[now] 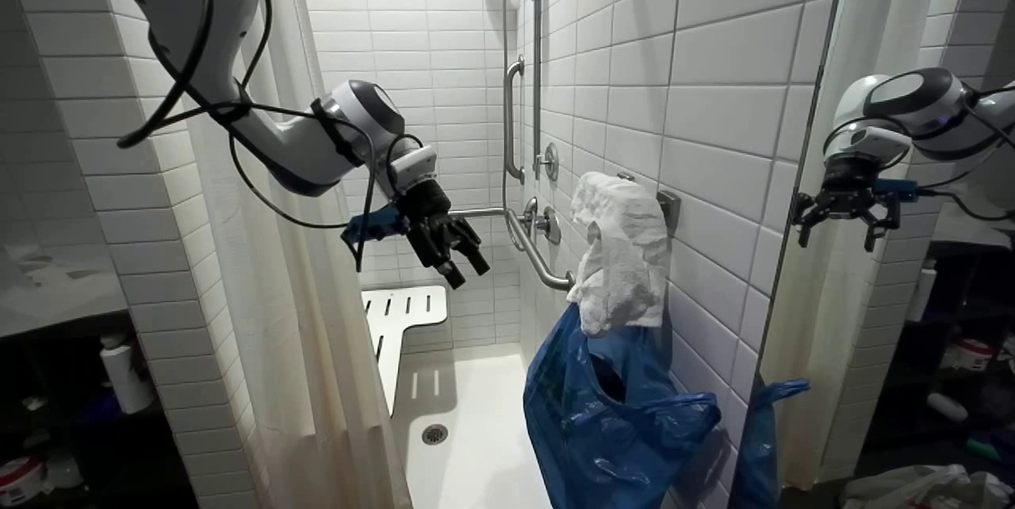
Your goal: Put the white towel in the plastic
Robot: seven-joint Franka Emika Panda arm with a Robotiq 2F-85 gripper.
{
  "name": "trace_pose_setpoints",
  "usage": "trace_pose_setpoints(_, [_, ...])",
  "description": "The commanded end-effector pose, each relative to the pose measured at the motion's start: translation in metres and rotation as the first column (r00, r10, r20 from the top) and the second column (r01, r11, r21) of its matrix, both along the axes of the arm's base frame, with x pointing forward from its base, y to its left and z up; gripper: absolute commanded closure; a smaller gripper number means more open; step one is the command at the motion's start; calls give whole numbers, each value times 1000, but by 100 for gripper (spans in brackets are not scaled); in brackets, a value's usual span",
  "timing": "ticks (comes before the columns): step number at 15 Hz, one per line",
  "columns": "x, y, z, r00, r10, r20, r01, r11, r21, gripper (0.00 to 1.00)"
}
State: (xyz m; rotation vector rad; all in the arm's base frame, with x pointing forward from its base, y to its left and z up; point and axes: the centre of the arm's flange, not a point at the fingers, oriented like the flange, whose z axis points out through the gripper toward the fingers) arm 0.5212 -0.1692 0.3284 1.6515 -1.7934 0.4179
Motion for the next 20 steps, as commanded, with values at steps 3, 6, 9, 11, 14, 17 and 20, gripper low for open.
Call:
trace_pose_setpoints(3, [1, -31, -5, 996, -93, -6, 93, 996, -11, 0])
trace_pose_setpoints(6, [0, -43, 3, 994, -48, 97, 54, 997, -56, 0])
trace_pose_setpoints(9, [9, -34, 7, 982, 116, 147, -120, 993, 16, 0])
trace_pose_setpoints(11, [17, -25, 7, 965, 200, 169, -216, 973, 77, 0])
trace_pose_setpoints(14, [20, -14, 4, 929, 327, 173, -354, 922, 157, 0])
trace_pose_setpoints(17, [21, -16, -2, 888, 430, 162, -458, 853, 250, 0])
trace_pose_setpoints(20, [15, -36, -7, 888, 442, 129, -460, 837, 296, 0])
